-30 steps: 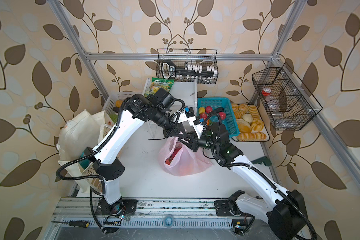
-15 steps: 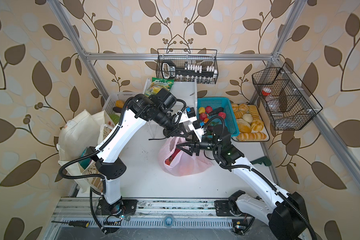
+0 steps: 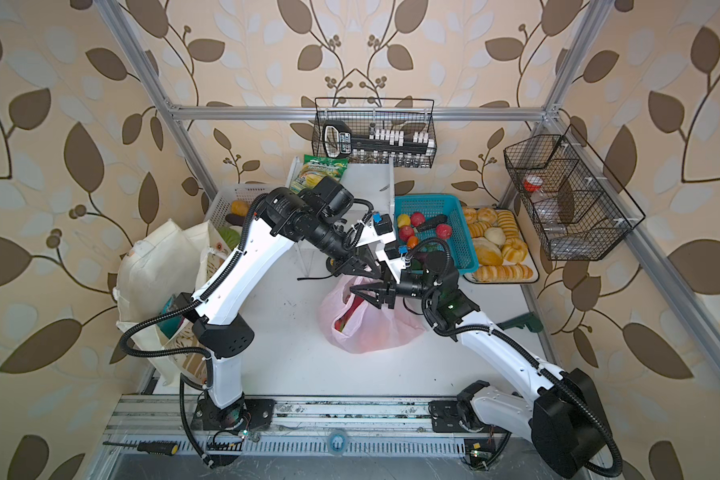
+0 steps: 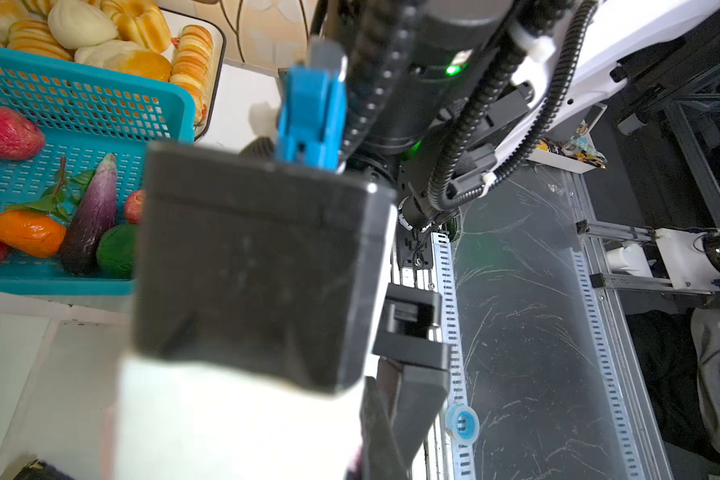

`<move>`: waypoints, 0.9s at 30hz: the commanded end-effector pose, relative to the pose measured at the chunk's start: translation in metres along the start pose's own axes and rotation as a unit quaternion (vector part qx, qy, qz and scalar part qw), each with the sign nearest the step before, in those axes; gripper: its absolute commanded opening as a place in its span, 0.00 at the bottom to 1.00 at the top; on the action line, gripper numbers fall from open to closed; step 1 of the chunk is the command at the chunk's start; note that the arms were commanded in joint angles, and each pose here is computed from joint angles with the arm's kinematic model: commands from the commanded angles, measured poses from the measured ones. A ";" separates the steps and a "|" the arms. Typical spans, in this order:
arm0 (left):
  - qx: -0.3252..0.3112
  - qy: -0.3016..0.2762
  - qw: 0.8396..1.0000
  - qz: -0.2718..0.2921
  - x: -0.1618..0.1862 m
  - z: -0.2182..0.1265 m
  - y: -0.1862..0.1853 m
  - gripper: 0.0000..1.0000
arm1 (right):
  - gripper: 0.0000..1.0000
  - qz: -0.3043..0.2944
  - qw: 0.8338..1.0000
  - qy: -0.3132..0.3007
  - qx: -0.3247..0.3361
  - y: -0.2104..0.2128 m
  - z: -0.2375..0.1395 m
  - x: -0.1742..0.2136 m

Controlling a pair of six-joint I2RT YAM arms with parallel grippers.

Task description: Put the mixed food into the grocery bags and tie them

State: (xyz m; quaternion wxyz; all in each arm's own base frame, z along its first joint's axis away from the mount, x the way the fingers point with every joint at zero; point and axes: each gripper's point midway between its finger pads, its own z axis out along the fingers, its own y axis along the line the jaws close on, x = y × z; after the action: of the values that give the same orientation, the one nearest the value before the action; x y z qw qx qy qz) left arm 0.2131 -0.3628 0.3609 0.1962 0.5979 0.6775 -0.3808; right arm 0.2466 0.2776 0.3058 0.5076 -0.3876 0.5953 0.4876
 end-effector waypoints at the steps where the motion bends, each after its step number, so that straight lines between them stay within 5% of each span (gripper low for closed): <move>1: 0.032 -0.014 0.999 0.016 -0.007 -0.003 -0.017 0.00 | 0.62 -0.033 0.999 -0.014 -0.023 0.005 0.001 -0.004; 13: 0.047 -0.021 0.998 0.018 -0.009 -0.003 -0.022 0.00 | 0.39 -0.010 0.999 -0.009 -0.047 0.005 0.004 0.004; 24: 0.021 -0.033 0.999 0.022 -0.016 -0.008 -0.017 0.00 | 0.03 0.008 0.998 -0.016 -0.053 0.004 0.000 0.004; 27: -0.001 -0.038 0.999 0.018 -0.018 -0.009 -0.011 0.09 | 0.01 0.015 0.999 -0.016 -0.046 0.003 -0.001 0.006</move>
State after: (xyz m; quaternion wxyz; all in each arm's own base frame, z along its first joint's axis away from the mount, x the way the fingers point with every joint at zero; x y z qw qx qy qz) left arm 0.2139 -0.3694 0.3617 0.1940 0.5938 0.6722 -0.3973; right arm 0.2435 0.2798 0.3020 0.4897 -0.3969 0.5705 0.5265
